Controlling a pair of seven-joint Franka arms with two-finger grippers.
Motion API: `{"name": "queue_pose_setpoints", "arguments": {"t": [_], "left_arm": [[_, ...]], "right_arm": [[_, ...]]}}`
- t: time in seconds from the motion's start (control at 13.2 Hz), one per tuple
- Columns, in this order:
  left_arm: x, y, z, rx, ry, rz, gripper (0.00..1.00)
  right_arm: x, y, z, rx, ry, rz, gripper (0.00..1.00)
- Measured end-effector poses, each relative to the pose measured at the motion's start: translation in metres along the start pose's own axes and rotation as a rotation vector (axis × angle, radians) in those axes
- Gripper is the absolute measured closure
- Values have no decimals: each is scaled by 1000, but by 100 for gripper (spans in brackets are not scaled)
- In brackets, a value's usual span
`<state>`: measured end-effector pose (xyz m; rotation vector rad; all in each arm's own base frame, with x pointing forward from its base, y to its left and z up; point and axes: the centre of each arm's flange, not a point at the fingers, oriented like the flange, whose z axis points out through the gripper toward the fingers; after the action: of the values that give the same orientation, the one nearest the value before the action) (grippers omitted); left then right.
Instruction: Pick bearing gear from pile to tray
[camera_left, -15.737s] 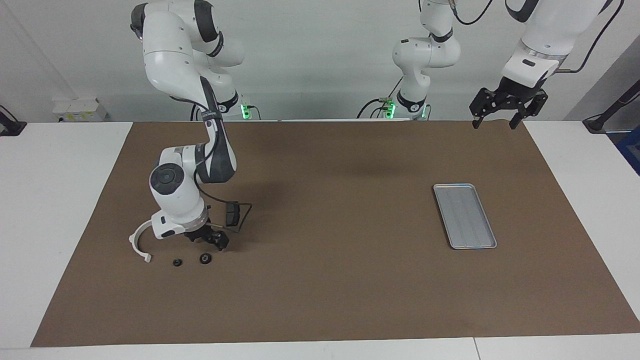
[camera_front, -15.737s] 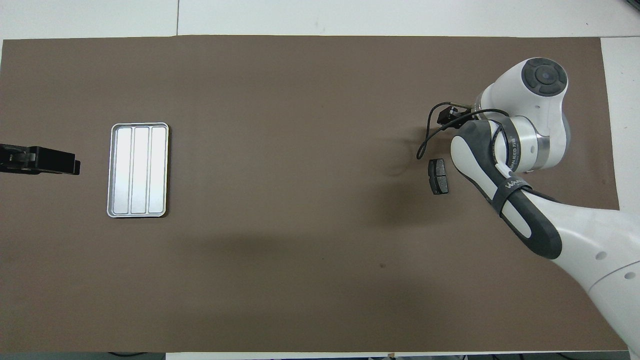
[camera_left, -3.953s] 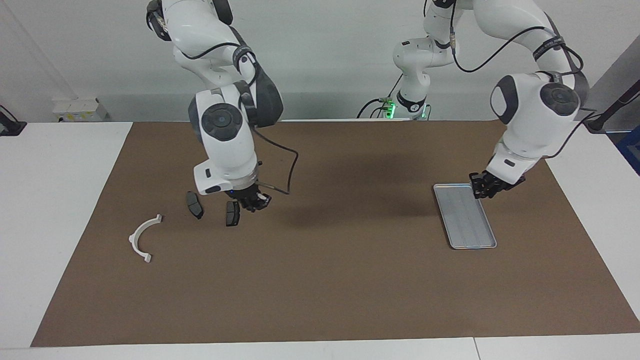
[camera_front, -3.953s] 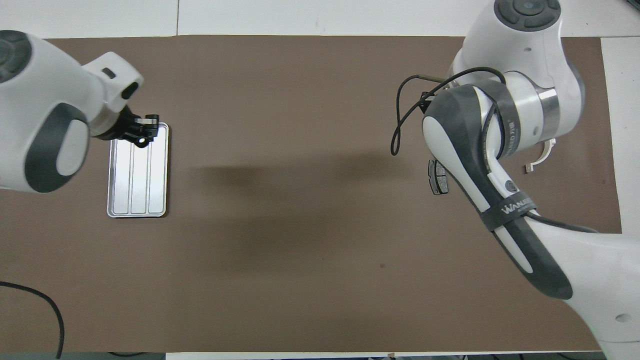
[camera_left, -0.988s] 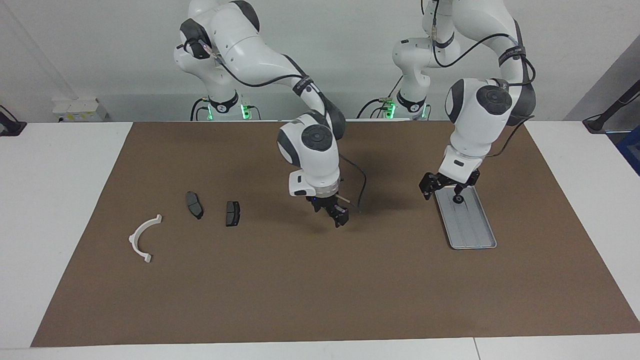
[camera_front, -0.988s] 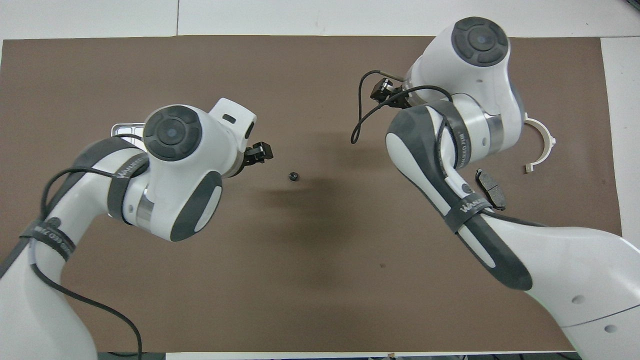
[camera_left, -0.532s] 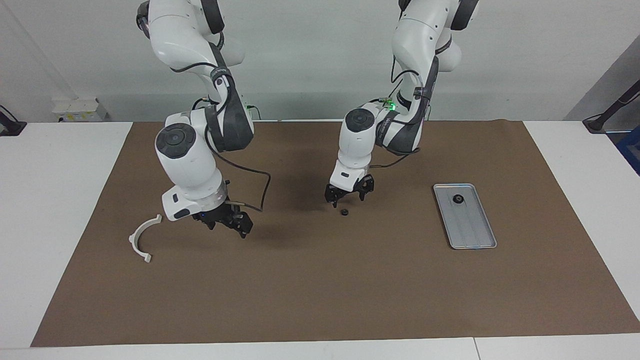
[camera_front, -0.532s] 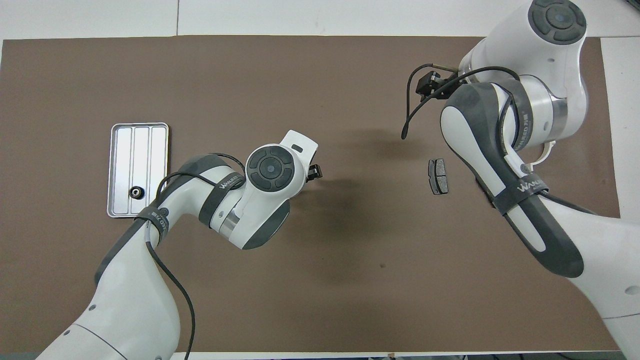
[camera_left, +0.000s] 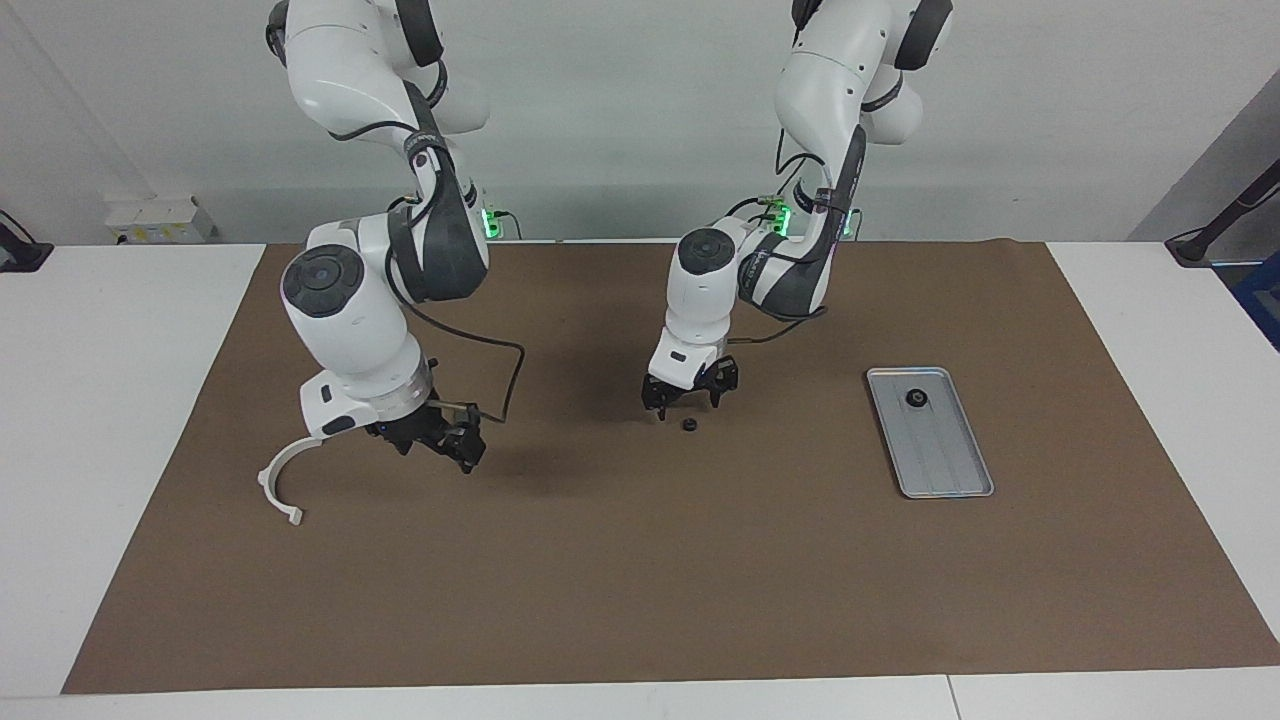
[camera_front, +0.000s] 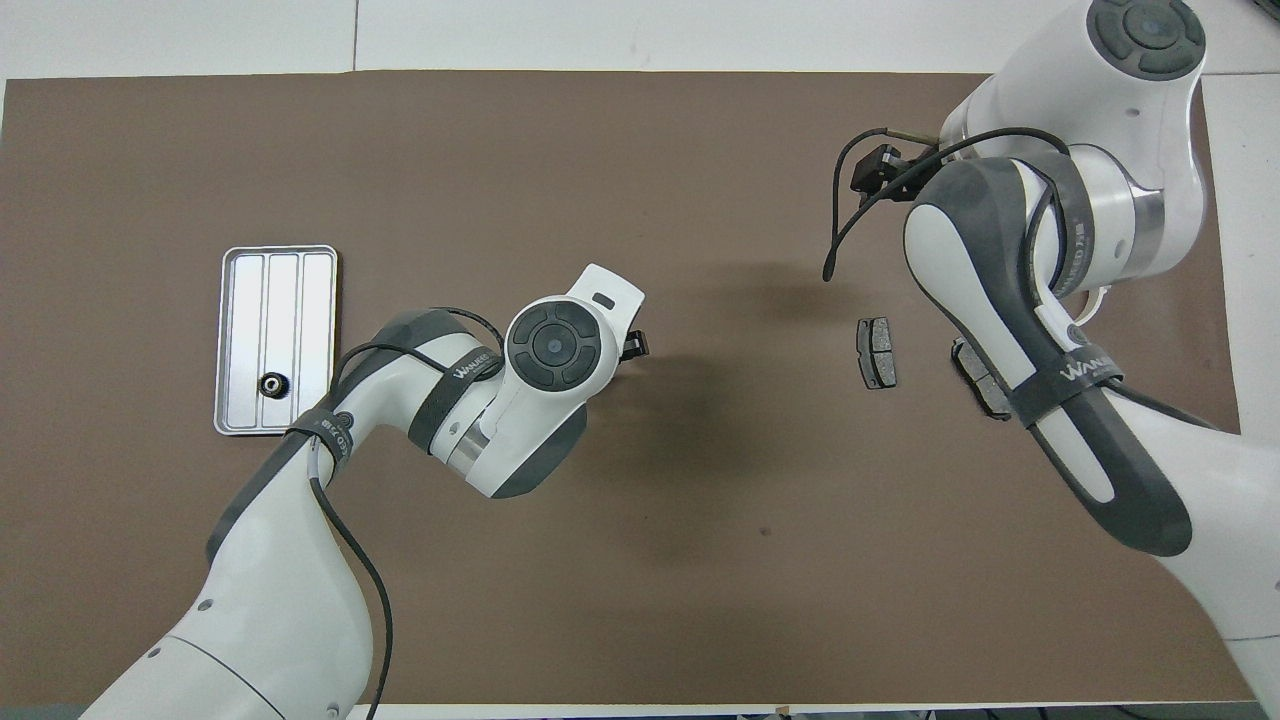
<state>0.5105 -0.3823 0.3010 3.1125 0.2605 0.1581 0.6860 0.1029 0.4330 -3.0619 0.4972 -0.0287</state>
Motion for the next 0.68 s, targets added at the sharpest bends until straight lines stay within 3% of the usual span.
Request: {"name": "queue_pose_setpoints", "arguments": {"t": [0.23,0.3,0.61,0.68], "left_arm": [[1,-1,5,-1,5,2,1],[1,-1,6,0,4,3,10],[-2,-3,12,2,-1,5,12],[-2,-3,12,0,1,4,26]], "right_arm": [[-5,30,-25,-4,20,-134,0],[-10,44,-38,-8,30,-188,0],[-66,81,-116,-41,46,-301,0],[-87,86,-140,-52,35,-304,0]]}}
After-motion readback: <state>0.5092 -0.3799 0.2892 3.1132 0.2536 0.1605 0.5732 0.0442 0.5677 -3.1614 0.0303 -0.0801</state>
